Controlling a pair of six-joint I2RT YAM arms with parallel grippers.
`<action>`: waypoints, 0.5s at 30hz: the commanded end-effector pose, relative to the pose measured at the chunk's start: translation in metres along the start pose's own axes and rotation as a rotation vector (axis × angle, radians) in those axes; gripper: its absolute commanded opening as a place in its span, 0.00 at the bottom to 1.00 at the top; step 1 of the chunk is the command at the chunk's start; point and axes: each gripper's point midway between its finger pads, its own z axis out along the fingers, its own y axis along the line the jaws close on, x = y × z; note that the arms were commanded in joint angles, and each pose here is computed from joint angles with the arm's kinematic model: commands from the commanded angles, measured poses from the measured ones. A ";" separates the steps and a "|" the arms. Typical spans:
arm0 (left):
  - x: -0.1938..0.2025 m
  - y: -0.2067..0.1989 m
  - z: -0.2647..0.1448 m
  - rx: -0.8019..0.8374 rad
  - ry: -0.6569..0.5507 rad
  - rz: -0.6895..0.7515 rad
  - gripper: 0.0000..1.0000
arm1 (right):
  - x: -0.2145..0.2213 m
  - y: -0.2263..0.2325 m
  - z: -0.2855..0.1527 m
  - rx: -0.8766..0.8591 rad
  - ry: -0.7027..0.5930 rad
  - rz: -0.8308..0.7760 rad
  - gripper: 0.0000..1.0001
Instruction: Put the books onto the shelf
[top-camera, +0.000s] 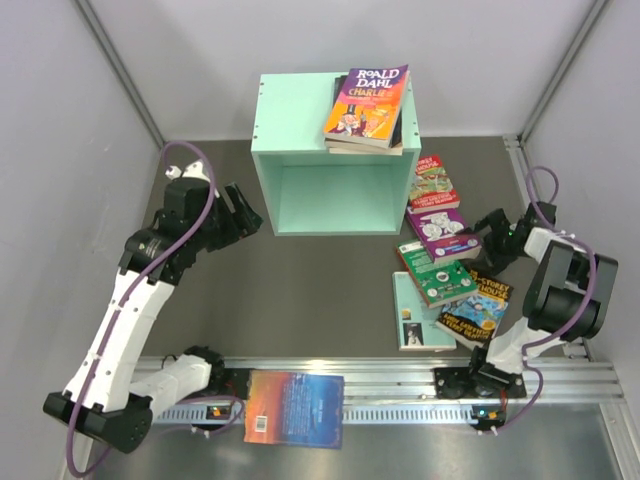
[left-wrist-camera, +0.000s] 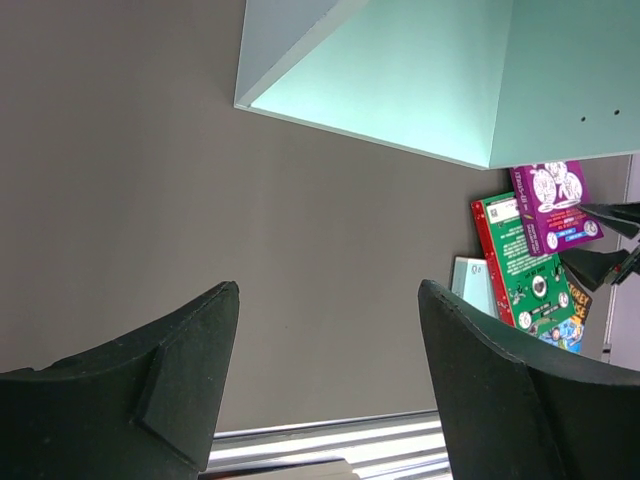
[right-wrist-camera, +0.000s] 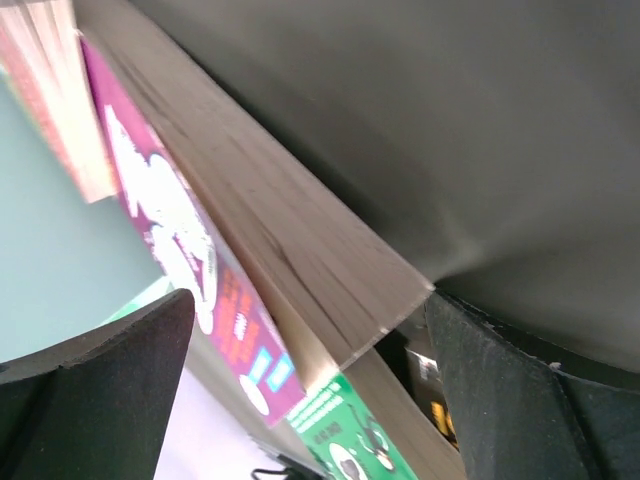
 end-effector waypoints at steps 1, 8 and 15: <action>0.000 -0.001 0.000 0.009 0.001 0.017 0.77 | 0.005 -0.011 0.016 0.012 -0.016 0.027 1.00; 0.001 0.002 -0.005 0.001 -0.001 0.028 0.77 | -0.004 -0.003 0.018 -0.018 -0.110 0.006 0.94; 0.006 0.006 -0.008 0.003 0.000 0.024 0.77 | -0.014 0.008 0.015 -0.039 -0.237 -0.066 0.50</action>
